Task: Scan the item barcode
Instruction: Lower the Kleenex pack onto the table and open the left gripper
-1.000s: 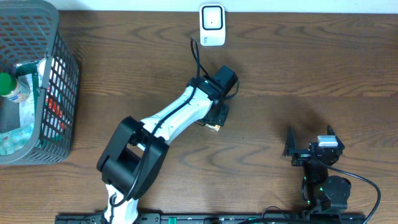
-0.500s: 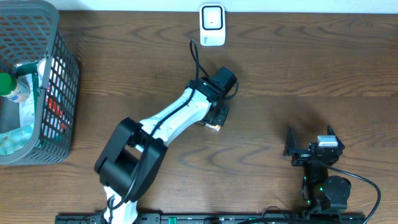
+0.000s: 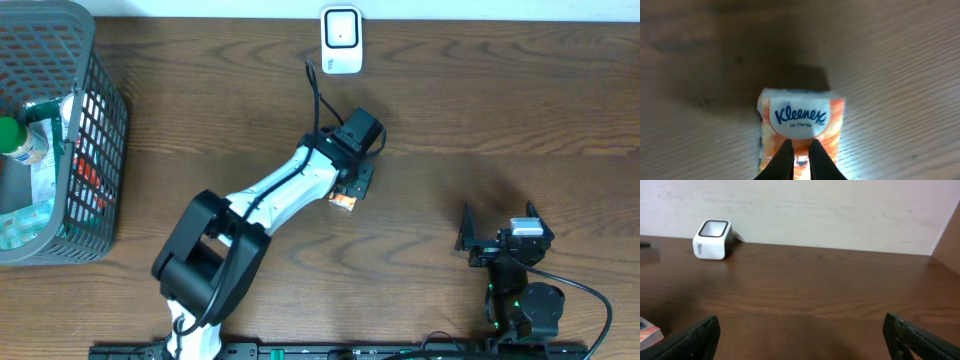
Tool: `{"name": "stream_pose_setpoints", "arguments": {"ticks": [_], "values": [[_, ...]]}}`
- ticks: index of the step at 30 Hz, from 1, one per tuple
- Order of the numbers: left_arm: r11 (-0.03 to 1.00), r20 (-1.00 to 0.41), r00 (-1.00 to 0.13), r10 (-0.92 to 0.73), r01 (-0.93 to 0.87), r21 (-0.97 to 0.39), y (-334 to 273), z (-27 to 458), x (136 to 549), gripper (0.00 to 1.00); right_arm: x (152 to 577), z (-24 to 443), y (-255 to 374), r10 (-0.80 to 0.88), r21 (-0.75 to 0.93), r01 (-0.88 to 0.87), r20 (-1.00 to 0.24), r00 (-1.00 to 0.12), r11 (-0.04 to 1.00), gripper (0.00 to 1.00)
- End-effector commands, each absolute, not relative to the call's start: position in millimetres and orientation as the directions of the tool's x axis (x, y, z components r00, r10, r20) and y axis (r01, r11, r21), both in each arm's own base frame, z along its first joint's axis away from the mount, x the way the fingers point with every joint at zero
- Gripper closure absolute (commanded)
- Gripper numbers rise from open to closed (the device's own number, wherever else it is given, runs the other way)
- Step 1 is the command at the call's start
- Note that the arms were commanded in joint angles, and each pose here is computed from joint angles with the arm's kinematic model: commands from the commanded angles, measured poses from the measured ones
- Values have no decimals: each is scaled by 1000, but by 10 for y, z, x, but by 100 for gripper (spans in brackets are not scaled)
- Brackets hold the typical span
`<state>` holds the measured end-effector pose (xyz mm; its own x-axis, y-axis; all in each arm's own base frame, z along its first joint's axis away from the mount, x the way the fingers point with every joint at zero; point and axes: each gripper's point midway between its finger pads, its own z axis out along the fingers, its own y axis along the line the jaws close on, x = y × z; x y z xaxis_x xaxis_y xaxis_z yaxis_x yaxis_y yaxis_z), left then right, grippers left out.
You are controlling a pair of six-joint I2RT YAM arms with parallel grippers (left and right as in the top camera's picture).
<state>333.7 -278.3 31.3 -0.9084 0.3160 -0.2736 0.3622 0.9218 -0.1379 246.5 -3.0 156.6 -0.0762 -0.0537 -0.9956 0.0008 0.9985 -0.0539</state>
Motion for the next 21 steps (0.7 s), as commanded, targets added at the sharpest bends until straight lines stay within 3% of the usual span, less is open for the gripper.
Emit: {"name": "stream_pose_setpoints", "arguments": {"ticks": [1, 11, 21], "values": [[923, -262, -911, 320, 362, -132, -2783, 228, 3320, 87, 2463, 1556, -45, -57, -58, 5, -995, -79, 998, 1], [933, -379, -883, 277, 341, -114, -2719, 788, 3531, 87, 2463, 1556, -46, -57, -58, 6, -995, -79, 998, 1], [959, -257, -926, 275, 283, 8, -2295, 333, 3418, 88, 2463, 1556, -45, -57, -58, 5, -995, -79, 998, 1]]}}
